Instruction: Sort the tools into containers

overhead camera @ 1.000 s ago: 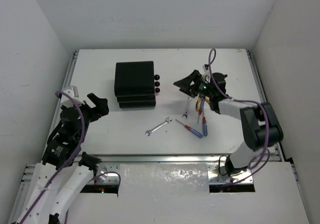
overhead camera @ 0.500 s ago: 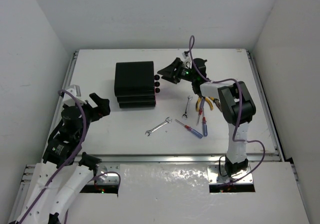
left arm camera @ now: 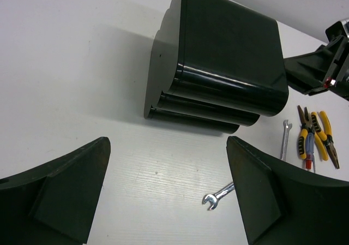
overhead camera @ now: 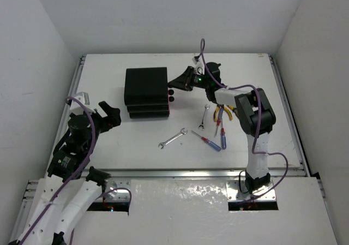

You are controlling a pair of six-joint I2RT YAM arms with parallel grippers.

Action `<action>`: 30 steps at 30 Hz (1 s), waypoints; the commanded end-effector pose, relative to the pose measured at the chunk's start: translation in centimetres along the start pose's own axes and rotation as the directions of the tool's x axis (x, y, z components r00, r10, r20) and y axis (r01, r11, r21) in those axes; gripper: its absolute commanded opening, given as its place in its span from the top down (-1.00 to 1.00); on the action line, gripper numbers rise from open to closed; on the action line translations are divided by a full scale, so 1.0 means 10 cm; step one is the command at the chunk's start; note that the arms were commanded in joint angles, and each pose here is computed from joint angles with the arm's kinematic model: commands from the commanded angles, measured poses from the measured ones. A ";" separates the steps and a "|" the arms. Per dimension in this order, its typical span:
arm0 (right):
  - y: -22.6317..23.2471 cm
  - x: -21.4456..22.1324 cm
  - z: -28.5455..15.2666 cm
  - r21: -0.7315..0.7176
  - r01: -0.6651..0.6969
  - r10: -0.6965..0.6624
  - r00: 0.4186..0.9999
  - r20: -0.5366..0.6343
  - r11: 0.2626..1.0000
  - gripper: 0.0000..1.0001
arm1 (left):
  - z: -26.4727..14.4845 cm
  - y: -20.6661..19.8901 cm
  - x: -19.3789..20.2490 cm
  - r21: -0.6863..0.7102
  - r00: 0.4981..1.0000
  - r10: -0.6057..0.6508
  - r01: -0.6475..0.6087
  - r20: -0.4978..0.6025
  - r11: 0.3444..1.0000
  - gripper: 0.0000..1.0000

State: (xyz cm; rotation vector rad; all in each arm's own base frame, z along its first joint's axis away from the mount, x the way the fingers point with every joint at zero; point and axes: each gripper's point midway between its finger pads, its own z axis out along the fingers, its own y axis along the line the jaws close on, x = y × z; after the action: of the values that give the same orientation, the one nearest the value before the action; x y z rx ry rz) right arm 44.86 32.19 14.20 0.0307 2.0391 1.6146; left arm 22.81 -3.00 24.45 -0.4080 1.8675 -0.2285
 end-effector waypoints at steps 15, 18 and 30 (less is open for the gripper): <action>0.02 -0.08 -0.32 -0.050 0.046 -0.045 0.999 0.018 0.998 0.72 | -0.04 -0.10 -0.20 0.040 0.998 -0.015 0.013 0.060 0.999 -0.72; -0.01 -0.08 -0.42 -0.042 0.052 -0.051 0.998 0.022 0.998 0.73 | -0.03 -0.10 -0.19 0.038 0.998 -0.014 0.012 0.058 0.999 -0.71; 0.01 -0.14 -0.64 -0.029 0.070 -0.069 0.997 0.027 0.997 0.61 | -0.03 -0.09 -0.19 0.034 0.998 -0.017 0.015 0.059 0.999 -0.72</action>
State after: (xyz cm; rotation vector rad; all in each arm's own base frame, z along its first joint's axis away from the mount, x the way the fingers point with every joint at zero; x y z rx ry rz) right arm 44.30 26.09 13.89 0.0696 2.0064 1.5897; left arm 22.81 -3.00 24.46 -0.4082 1.8670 -0.2283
